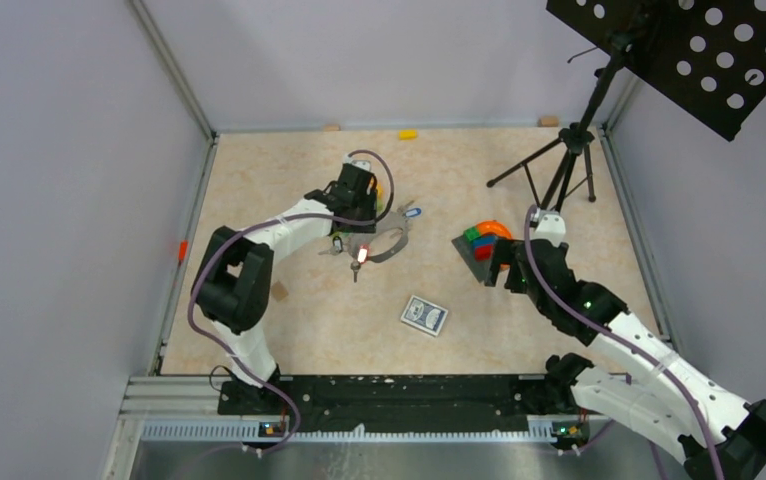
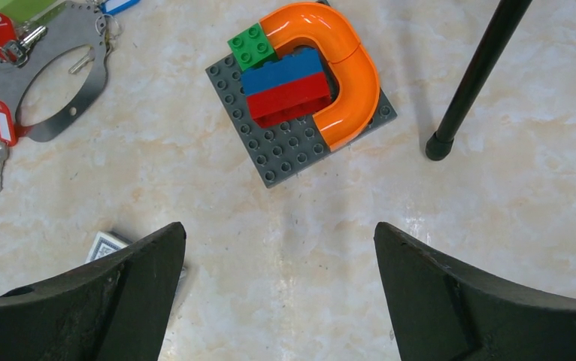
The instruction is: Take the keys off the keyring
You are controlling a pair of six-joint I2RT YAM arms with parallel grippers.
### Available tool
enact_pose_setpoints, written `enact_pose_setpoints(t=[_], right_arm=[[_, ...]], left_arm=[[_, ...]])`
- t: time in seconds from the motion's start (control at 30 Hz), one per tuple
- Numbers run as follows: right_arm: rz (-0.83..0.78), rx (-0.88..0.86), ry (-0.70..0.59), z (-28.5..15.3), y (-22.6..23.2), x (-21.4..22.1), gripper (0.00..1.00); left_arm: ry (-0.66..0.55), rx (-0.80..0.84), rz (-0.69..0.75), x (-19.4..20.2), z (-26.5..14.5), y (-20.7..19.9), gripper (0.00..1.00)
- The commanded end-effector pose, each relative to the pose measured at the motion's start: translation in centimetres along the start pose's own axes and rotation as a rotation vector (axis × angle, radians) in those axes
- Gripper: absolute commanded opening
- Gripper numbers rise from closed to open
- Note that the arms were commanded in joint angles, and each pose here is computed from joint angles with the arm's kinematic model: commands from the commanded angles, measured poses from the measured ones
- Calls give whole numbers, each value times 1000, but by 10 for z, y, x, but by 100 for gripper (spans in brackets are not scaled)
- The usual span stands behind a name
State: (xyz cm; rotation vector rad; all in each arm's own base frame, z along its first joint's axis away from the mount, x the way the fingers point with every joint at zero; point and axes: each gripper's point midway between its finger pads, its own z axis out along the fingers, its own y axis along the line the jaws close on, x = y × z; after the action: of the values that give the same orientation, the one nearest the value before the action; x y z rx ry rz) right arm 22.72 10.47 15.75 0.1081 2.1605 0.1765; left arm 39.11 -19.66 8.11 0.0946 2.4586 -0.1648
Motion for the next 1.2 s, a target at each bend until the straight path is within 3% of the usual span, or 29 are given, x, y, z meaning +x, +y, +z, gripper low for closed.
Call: enact_pose_setpoints(t=[0.0,0.77,0.93,1.17], right_arm=[[15,-16,-28,-2,2,-4,94],[7,-25,-27,-2,4,-4,94],[5,-28,-27,-2,4,-4,94],[6,-28,-28,-2,4,-4,94]], left_arm=[[-40,17,-27,-24,14,0,57],[-7,64,-65,-28,74,2,53],[10,39,-62,-18,80,11,47],[27,25,-79,-7,82,24,27]])
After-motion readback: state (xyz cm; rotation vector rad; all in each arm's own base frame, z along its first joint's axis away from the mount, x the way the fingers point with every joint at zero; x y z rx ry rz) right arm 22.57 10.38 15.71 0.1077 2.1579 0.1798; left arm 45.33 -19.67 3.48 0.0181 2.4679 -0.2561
